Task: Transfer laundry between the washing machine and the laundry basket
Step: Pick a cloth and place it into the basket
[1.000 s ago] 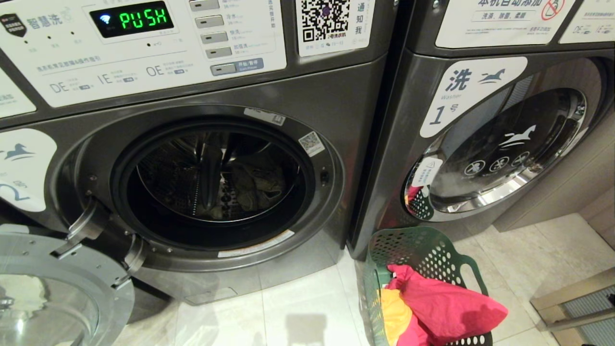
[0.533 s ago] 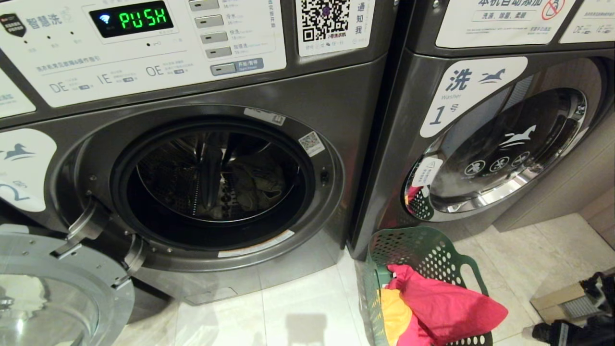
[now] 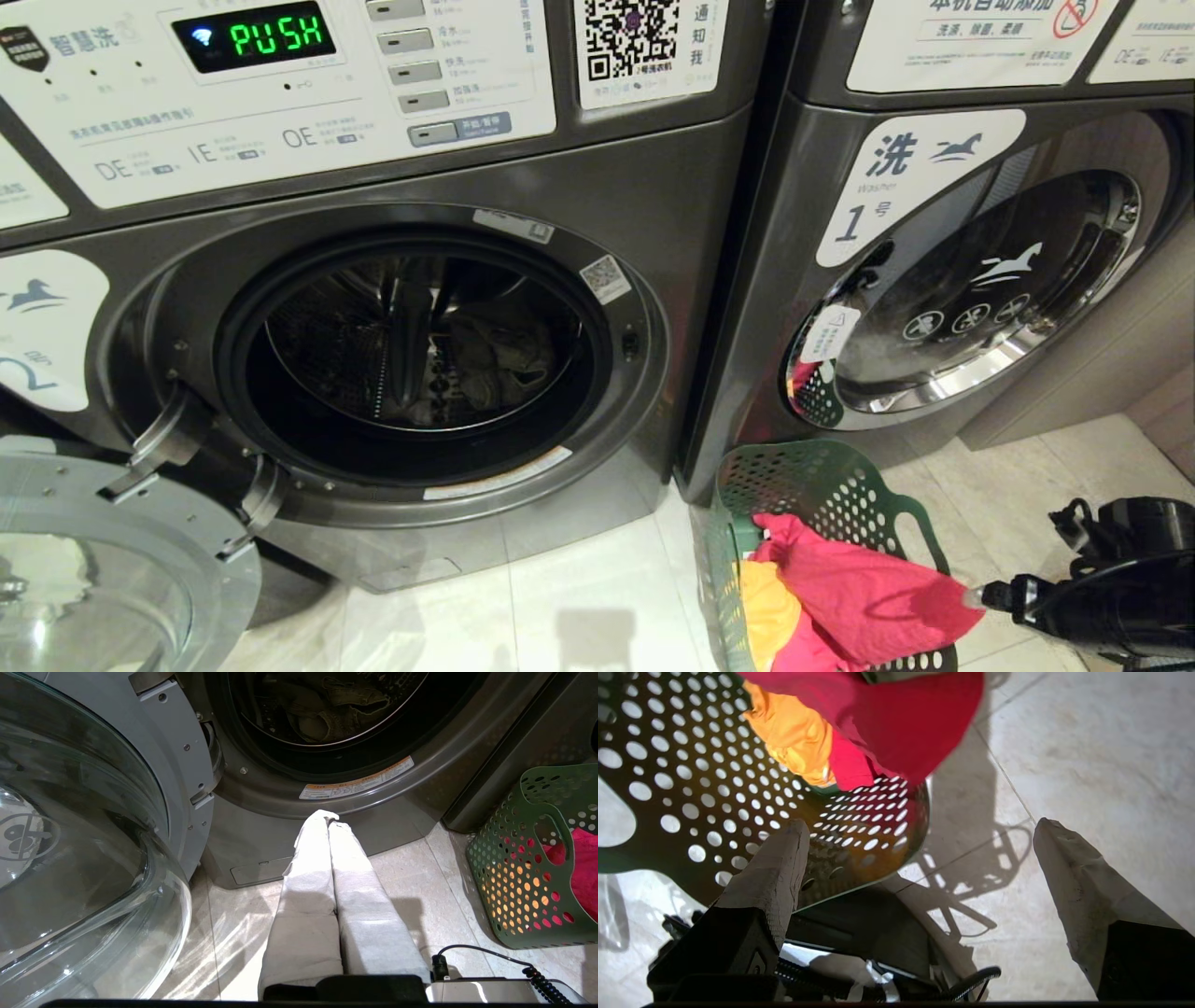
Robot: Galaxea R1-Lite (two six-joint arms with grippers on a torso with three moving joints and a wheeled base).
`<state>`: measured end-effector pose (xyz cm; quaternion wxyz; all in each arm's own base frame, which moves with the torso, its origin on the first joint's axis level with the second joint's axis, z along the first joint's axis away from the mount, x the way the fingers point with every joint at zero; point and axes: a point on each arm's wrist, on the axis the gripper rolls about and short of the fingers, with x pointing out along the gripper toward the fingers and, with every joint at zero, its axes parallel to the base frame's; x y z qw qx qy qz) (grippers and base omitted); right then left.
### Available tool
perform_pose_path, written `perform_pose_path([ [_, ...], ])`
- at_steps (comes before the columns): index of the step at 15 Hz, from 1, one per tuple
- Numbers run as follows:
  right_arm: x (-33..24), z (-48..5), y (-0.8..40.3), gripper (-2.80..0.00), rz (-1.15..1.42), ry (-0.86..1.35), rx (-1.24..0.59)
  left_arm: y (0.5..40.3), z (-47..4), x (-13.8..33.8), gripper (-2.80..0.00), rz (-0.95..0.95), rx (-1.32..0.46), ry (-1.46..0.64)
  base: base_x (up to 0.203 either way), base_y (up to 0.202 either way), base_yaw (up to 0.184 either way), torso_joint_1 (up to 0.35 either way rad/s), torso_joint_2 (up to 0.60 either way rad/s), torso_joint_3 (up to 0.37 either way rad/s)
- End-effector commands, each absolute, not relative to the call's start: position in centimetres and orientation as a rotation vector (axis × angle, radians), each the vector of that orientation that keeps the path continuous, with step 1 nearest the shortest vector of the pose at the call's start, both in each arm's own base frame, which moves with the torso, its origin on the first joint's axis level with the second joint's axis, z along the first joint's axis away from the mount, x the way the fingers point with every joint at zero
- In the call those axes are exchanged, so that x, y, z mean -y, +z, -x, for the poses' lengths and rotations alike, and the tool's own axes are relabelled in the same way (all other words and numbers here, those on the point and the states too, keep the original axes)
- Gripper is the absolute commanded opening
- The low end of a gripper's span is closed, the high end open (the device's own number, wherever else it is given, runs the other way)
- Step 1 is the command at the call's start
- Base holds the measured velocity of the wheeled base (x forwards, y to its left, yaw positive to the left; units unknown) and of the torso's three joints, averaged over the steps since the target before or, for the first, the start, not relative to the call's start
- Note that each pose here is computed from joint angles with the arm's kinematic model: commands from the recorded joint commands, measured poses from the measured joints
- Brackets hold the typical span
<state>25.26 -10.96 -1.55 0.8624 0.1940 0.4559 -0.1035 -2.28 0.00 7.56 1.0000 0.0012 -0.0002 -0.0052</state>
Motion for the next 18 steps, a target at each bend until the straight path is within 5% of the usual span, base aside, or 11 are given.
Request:
perform_pose_path([
  [1, 11.7, -26.4, -4.2, 0.00, -0.387, -0.151, -0.998, 7.6, 2.3, 0.0, -2.80, -0.002, 0.001, -0.011, 0.000, 0.000, 0.000, 0.000, 0.00, 0.000],
  [11, 13.5, -30.7, -8.5, 0.00, -0.334, -0.088, -0.989, 7.5, 2.3, 0.0, -2.80, -0.003, 0.000, -0.011, 0.000, 0.000, 0.000, 0.000, 0.00, 0.000],
  [12, 13.5, -31.0, -8.8, -2.80, -0.333, -0.085, -0.989, 7.5, 2.3, 0.0, -2.80, -0.003, 0.000, -0.011, 0.000, 0.000, 0.000, 0.000, 0.00, 0.000],
  [18, 12.7, -32.2, -9.5, -2.80, -0.338, -0.068, -0.986, 7.5, 2.3, 0.0, -2.80, -0.002, 0.000, -0.011, 0.000, 0.000, 0.000, 0.000, 0.00, 0.000],
])
